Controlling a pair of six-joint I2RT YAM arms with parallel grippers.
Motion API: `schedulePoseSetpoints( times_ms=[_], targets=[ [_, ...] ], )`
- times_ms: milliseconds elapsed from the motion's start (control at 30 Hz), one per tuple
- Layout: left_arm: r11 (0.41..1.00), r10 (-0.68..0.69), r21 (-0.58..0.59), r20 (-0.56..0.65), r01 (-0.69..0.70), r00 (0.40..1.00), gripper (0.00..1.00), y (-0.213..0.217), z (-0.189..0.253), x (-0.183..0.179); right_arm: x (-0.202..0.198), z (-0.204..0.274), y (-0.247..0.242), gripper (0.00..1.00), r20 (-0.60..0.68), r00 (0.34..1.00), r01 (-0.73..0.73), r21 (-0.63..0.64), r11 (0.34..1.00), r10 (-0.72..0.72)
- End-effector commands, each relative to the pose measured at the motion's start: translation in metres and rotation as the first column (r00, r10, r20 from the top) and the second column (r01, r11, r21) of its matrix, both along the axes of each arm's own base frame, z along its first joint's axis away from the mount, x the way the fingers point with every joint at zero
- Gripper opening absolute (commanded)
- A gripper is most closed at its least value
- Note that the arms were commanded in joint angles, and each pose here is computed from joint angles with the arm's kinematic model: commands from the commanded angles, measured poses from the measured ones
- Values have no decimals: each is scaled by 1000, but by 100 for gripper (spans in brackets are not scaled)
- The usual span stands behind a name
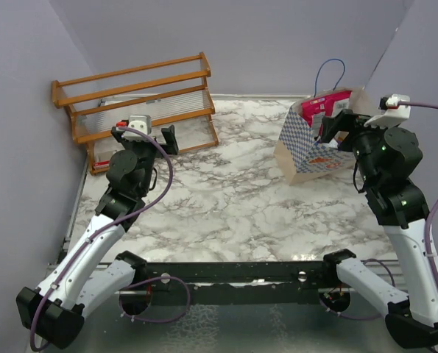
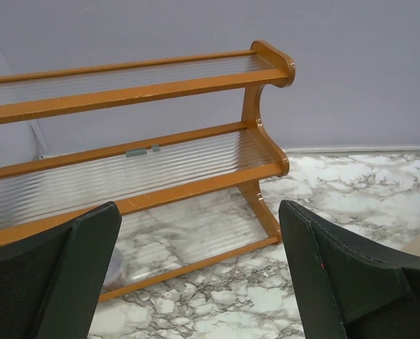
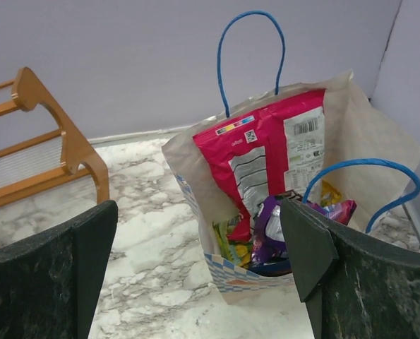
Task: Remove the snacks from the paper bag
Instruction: Move the paper bag to the center of the board.
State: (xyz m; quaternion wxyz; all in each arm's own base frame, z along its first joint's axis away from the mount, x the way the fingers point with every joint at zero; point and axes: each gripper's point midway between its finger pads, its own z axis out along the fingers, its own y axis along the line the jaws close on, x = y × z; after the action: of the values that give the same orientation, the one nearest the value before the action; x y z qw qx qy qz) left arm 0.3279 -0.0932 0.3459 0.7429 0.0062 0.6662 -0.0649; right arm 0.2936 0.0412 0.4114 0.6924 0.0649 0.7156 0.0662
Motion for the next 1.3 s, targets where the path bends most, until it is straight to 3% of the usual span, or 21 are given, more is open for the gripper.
schedulePoseSetpoints(
  times_ms=[0,233,533,633,800,1033,1267],
  targets=[
    [999,-30,-11,67,31,997,99,-3,18,-3,-4,12,-19,99,30,995,92,-7,996,-92],
    [999,-39,-12,73,40,997,99,-5,19,-3,4,3,-25,99,-9,991,131,-67,989,-132],
    [998,-53,-10,65,54,996,99,-9,17,-1,20,2,41,99,39,973,-224,-101,969,229],
    [998,-63,-12,64,64,996,99,-11,16,-1,35,-7,57,99,-29,951,-310,-154,938,309],
    [998,-66,-13,65,67,996,99,-11,17,-2,70,-31,58,99,-227,938,-305,-176,936,263],
    [997,-79,-18,68,80,995,99,-14,18,-3,108,-55,45,91,-405,904,-258,-255,932,139],
    [996,-85,-17,67,86,994,99,-16,17,-4,132,-91,58,80,-546,821,-360,-265,895,169]
  ],
)
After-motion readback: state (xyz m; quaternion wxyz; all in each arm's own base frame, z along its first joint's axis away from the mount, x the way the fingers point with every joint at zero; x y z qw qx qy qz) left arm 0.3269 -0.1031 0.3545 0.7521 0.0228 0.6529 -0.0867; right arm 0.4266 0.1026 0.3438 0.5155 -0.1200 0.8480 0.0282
